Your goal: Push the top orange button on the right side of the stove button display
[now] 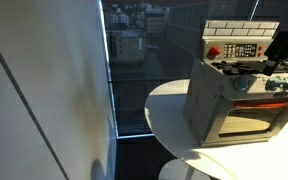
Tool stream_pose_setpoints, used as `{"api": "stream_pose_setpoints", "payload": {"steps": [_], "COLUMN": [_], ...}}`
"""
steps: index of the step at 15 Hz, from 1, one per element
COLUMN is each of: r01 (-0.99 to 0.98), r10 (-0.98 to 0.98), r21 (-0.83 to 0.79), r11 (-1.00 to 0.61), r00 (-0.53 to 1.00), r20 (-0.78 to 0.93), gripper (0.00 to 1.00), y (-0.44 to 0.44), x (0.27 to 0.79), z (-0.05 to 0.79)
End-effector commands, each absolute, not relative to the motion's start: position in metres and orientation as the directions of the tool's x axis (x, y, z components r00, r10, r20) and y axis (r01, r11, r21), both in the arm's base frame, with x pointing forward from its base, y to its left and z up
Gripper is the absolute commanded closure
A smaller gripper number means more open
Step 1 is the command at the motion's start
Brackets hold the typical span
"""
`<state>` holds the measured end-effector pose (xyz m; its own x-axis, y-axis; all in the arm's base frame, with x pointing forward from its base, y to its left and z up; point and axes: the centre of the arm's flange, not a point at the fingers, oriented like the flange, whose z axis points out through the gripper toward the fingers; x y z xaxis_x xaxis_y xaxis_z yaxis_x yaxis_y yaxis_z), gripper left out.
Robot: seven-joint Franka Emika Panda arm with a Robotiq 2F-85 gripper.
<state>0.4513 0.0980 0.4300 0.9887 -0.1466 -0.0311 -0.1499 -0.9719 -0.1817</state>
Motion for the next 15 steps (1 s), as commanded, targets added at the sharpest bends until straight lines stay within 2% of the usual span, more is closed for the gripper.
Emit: {"api": "stream_pose_setpoints", "payload": {"steps": [1, 15], "r01": [-0.162, -0.413], "r10": [-0.165, -0.415], "r21": [-0.165, -0.053], "r11": [-0.973, -0.909], "r00": [0.986, 0.887], "r20": [0.005, 0.201], "gripper": [0.0, 0.0], "y": [0.093, 0.016], "x": [0.457, 0.486], "z": [0.453, 0.495]}}
